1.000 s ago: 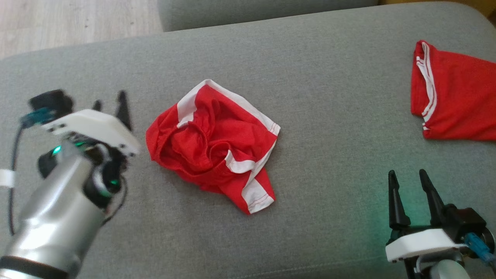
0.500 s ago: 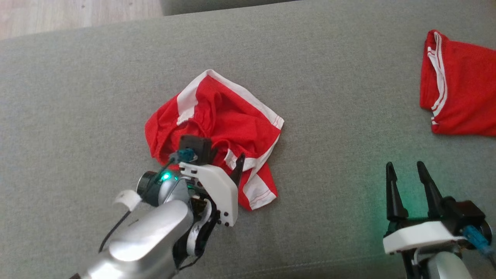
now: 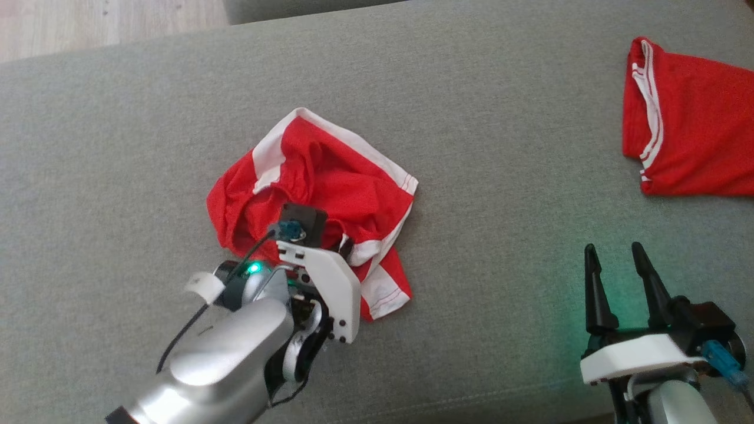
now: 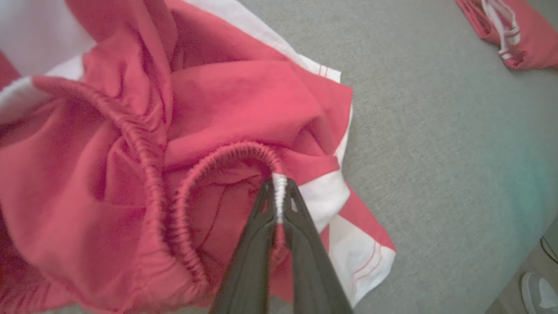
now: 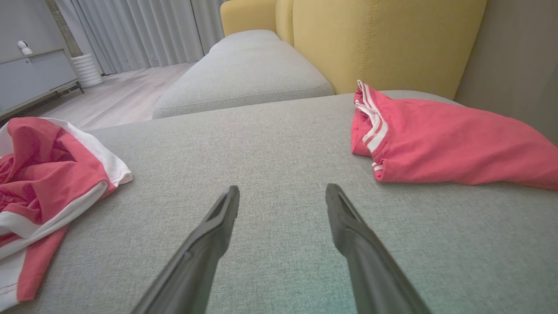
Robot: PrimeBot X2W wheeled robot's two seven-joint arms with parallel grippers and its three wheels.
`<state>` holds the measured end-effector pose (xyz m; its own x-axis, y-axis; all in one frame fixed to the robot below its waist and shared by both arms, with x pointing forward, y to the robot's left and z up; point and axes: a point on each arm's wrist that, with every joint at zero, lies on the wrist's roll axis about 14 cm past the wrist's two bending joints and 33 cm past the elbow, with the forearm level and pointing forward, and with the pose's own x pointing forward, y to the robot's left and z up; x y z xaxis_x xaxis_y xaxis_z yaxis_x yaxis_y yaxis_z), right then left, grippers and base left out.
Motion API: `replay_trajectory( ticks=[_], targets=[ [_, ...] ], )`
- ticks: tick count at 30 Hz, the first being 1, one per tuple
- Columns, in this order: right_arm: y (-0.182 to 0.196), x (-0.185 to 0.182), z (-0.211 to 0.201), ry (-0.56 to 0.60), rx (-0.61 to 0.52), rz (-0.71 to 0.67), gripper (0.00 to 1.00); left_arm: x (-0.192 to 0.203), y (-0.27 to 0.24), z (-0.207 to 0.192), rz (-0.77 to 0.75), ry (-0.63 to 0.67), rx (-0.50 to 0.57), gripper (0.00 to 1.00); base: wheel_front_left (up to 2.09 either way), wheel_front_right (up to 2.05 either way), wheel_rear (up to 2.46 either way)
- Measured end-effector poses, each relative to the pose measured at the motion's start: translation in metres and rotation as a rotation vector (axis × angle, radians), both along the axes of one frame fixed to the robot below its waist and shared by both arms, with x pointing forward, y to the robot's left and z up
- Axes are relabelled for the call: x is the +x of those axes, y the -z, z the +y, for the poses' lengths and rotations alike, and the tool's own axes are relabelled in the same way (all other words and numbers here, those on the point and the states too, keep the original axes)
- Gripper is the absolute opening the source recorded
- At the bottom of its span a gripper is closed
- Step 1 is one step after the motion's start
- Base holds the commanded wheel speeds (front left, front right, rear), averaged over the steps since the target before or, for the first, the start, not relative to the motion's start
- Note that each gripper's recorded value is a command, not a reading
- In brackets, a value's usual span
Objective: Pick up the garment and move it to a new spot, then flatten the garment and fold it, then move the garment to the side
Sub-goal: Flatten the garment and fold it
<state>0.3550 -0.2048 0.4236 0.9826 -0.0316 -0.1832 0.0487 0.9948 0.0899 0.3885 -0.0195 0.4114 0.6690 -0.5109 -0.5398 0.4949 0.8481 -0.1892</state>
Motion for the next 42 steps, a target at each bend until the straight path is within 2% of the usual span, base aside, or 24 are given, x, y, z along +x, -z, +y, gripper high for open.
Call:
replay_trajectory(
  ticks=[3,8,11,13,19,24,32,38,42],
  targets=[
    [-0.001,-0.002,-0.001,0.004,0.0,-0.002,1.0,0.008,-0.011,-0.002,-0.007,-0.022,-0.05,0.0,0.0,0.0,0.0],
    [-0.002,-0.005,-0.005,0.016,-0.001,-0.004,1.0,0.042,-0.046,0.002,-0.085,-0.068,-0.121,0.0,0.0,0.0,0.0],
    [-0.002,-0.007,-0.005,0.018,-0.002,-0.004,1.0,0.082,-0.093,0.002,-0.185,-0.09,-0.212,0.0,0.0,0.0,0.0],
    [-0.008,-0.006,-0.008,0.027,-0.003,-0.02,1.0,0.109,-0.135,-0.007,-0.24,-0.068,-0.306,0.0,0.0,0.0,0.0],
    [-0.012,-0.016,-0.021,0.074,0.0,-0.028,1.0,0.133,-0.17,-0.027,-0.283,-0.023,-0.373,0.0,0.0,0.0,0.0],
    [-0.014,-0.027,-0.03,0.108,-0.005,-0.031,1.0,0.147,-0.207,-0.049,-0.38,0.015,-0.421,0.0,0.0,0.0,0.0],
    [-0.016,-0.033,-0.039,0.138,-0.009,-0.033,1.0,0.136,-0.271,-0.085,-0.497,0.132,-0.619,0.0,0.0,0.0,0.0],
    [-0.015,-0.026,-0.035,0.122,-0.006,-0.032,1.0,0.105,-0.255,-0.097,-0.411,0.211,-0.712,0.0,0.0,0.0,0.0],
    [-0.015,-0.017,-0.03,0.1,-0.004,-0.037,1.0,0.058,-0.209,-0.107,-0.28,0.3,-0.696,0.0,0.0,0.0,0.0]
  ],
)
